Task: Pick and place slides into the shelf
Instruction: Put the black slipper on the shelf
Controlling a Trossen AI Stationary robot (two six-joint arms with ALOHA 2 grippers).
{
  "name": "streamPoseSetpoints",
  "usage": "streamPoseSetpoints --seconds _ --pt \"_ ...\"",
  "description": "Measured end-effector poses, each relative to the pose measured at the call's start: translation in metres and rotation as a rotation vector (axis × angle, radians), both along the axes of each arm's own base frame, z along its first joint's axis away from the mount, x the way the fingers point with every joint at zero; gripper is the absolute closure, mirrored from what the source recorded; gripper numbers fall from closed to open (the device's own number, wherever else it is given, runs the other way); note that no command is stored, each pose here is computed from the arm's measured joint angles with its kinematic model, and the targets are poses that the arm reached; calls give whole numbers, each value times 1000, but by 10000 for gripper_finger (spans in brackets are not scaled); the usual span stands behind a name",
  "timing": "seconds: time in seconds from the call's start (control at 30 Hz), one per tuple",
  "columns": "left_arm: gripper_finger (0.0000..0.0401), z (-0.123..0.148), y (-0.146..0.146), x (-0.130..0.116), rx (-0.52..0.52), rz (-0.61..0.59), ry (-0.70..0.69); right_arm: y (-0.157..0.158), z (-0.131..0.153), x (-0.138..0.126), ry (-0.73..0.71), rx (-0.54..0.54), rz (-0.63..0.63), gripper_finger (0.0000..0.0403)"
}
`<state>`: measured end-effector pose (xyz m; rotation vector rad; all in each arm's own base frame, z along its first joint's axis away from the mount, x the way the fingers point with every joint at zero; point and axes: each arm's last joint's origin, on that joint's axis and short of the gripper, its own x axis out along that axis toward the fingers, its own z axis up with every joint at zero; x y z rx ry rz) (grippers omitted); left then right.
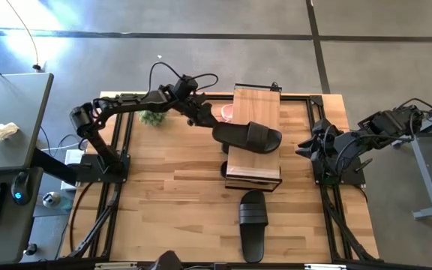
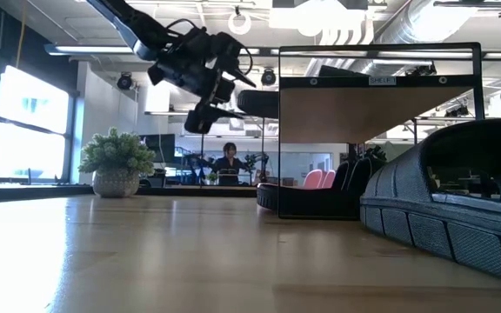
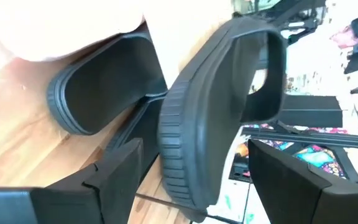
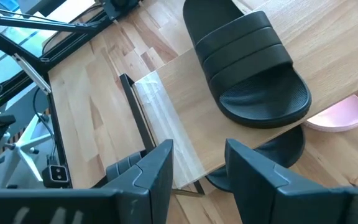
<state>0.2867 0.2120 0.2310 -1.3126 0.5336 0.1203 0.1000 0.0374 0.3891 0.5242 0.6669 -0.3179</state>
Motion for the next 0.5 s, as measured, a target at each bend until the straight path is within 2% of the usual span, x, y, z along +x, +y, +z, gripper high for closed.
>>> streamPoseSetpoints --seconds 0.23,0.37,0.5 --pt "131 -2 -8 -2 -29 -27 52 0 0 0 2 3 4 269" --pt "131 -4 -10 -3 -18 -31 76 0 0 0 3 2 4 269" --pt "131 7 -12 -7 16 -39 44 0 0 0 3 5 2 269"
